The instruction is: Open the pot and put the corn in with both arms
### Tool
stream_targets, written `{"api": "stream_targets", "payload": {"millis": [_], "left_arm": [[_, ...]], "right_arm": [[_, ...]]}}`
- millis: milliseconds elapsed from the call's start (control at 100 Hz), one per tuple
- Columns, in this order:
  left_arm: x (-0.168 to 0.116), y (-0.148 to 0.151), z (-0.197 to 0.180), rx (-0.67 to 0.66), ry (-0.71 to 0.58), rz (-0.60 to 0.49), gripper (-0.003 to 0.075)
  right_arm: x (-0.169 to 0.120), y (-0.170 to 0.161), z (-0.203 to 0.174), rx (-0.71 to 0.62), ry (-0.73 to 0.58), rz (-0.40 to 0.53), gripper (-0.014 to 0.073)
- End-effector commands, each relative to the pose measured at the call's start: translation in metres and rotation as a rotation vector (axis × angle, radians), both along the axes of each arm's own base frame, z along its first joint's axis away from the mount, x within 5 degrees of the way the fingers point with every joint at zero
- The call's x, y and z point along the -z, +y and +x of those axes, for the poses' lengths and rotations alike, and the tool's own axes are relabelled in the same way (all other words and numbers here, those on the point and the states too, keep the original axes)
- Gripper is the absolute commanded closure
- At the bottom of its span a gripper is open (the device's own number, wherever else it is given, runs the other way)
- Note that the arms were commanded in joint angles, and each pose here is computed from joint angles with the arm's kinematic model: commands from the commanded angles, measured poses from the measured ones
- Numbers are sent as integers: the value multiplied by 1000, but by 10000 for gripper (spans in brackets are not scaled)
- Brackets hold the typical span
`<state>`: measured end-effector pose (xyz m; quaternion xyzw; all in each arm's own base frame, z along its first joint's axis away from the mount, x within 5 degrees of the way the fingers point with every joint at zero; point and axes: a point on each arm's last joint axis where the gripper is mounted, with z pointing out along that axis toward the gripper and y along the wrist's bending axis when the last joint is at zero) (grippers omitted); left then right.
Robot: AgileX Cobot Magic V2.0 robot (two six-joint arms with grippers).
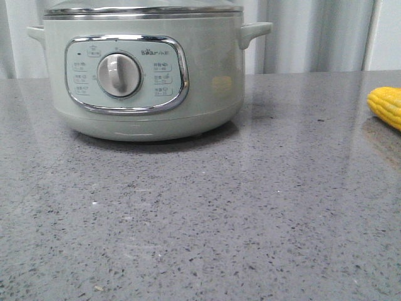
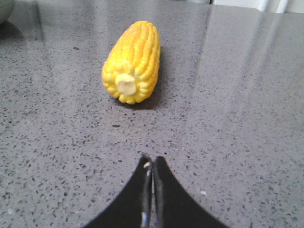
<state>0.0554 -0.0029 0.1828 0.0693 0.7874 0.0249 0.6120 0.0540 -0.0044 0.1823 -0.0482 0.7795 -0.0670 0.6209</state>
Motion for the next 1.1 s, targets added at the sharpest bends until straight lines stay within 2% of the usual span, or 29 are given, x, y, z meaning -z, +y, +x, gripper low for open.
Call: {"api": "stream_targets", "payload": {"millis": [0,900,1090], "left_arm": [[-2,0,2,-5,-42,-20,741],[-2,0,2,-6,-42,2,741],[-2,0,2,-6,-42,2,741]], "right_arm": [[3,0,0,2,-32,-17,664],[2,0,0,2,-34,-19,664],[-6,1,1,-15,-126,-21,664]]}}
